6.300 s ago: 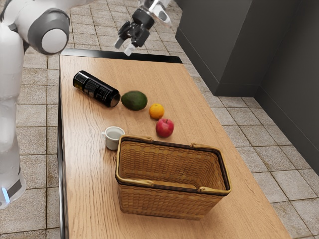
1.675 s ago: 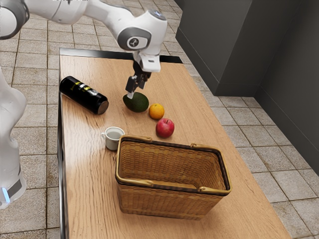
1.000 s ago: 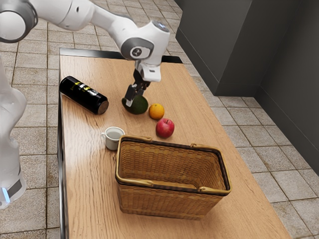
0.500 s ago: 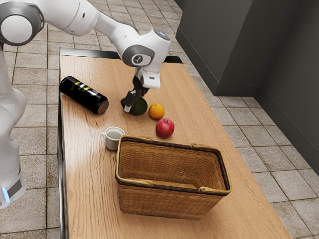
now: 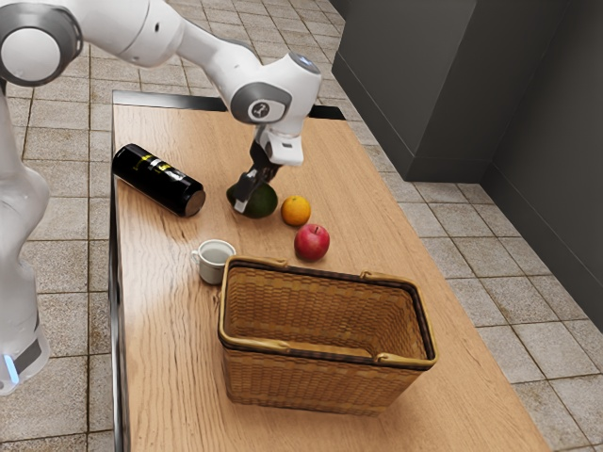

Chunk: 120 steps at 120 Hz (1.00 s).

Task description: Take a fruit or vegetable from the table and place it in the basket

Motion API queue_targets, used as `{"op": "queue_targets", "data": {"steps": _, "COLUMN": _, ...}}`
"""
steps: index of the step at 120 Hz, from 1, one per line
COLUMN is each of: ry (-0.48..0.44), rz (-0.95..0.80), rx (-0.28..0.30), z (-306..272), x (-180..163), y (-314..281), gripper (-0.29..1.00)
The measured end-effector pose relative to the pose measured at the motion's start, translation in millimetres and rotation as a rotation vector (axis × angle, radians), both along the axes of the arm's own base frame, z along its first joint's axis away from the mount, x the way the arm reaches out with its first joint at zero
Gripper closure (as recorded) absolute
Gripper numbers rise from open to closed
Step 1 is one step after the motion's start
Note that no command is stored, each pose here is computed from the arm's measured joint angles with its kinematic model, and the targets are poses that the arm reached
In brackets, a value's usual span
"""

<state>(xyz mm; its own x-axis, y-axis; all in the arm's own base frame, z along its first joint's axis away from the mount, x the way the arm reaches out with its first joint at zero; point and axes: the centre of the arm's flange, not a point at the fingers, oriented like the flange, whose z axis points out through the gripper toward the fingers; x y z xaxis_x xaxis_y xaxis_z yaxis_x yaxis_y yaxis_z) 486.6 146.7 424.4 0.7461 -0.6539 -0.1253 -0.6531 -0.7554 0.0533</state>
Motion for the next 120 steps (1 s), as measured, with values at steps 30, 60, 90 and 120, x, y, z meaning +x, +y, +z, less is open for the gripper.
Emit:
{"op": "queue_targets", "data": {"steps": 30, "ry": -0.139, "rz": 0.019, "rx": 0.004, "z": 97.5, "x": 4.9, "y": 13.2, "gripper": 0.34}}
{"op": "queue_targets", "data": {"steps": 60, "ry": -0.326, "rz": -0.192, "rx": 0.005, "z": 278.9, "x": -20.3, "y": -102.7, "gripper": 0.30}}
{"op": "queue_targets", "data": {"steps": 90, "ry": -0.232, "rz": -0.515, "rx": -0.036, "z": 277.6, "x": -59.0, "y": -282.2, "gripper": 0.30}}
{"op": "queue_targets", "data": {"steps": 120, "ry": -0.135, "rz": -0.613, "rx": -0.018, "z": 241.2, "x": -68.9, "y": -364.5, "gripper": 0.34}}
